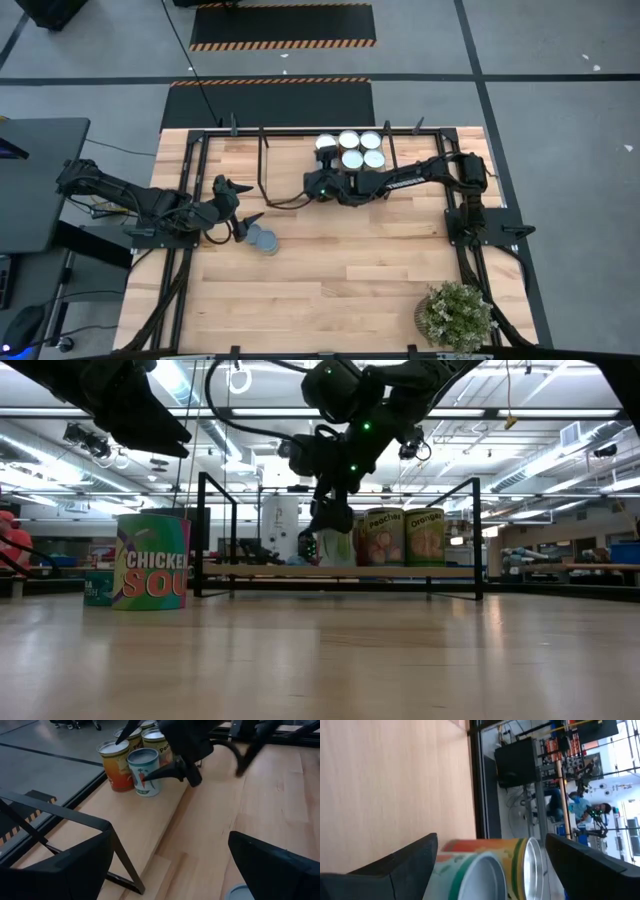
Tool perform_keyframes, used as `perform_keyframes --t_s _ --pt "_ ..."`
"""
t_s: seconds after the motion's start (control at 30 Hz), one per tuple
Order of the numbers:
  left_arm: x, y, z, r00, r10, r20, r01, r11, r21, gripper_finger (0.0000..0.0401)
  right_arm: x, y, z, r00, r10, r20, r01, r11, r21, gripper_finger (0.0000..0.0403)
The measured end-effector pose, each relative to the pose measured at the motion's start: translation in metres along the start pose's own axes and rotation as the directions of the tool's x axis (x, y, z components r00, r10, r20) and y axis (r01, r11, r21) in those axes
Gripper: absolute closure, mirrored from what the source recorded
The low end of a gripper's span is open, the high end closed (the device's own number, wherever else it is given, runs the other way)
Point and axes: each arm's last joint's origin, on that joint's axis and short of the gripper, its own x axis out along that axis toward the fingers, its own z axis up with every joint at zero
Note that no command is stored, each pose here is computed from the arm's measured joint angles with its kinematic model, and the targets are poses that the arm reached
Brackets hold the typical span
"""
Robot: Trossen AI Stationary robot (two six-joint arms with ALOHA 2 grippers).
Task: Pick and place cans onto a shelf
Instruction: Adjust the canned mixed vegetables, then put the canned chicken soup on the shelf
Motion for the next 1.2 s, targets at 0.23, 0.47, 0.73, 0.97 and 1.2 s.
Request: perform_keyframes --t_s 0.23,0.47,0.73,0.97,1.2 --pt "0.0 -0.004 -0.002 0.988 -0.146 -0.053 0.145 0.989 -0.015 0.0005 -0.029 0.001 0.03 0.99 0.043 0.133 -0.053 0.996 0.072 0.0025" --pt "-0.004 -0.008 -0.016 0.882 -0.39 -0.265 0.358 0.92 -0.162 0.0005 -0.056 0.011 0.057 0.804 0.39 0.449 -0.473 0.877 0.084 0.0025" --pt "-0.014 -0.003 -0.041 0.794 -0.322 -0.515 0.236 0.945 -0.227 0.0005 -0.071 0.027 0.065 0.719 0.463 0.518 -0.599 0.791 0.125 0.0025" --pt "0.0 -0.012 -0.048 0.844 -0.144 -0.516 0.1 0.989 -0.113 0.0005 -0.069 0.052 0.068 0.702 0.493 0.514 -0.63 0.767 0.123 0.0024" --pt "0.021 -0.03 -0.055 0.851 -0.092 -0.518 0.071 0.996 -0.062 0.0005 -0.067 0.069 0.069 0.701 0.511 0.498 -0.635 0.765 0.108 0.0024"
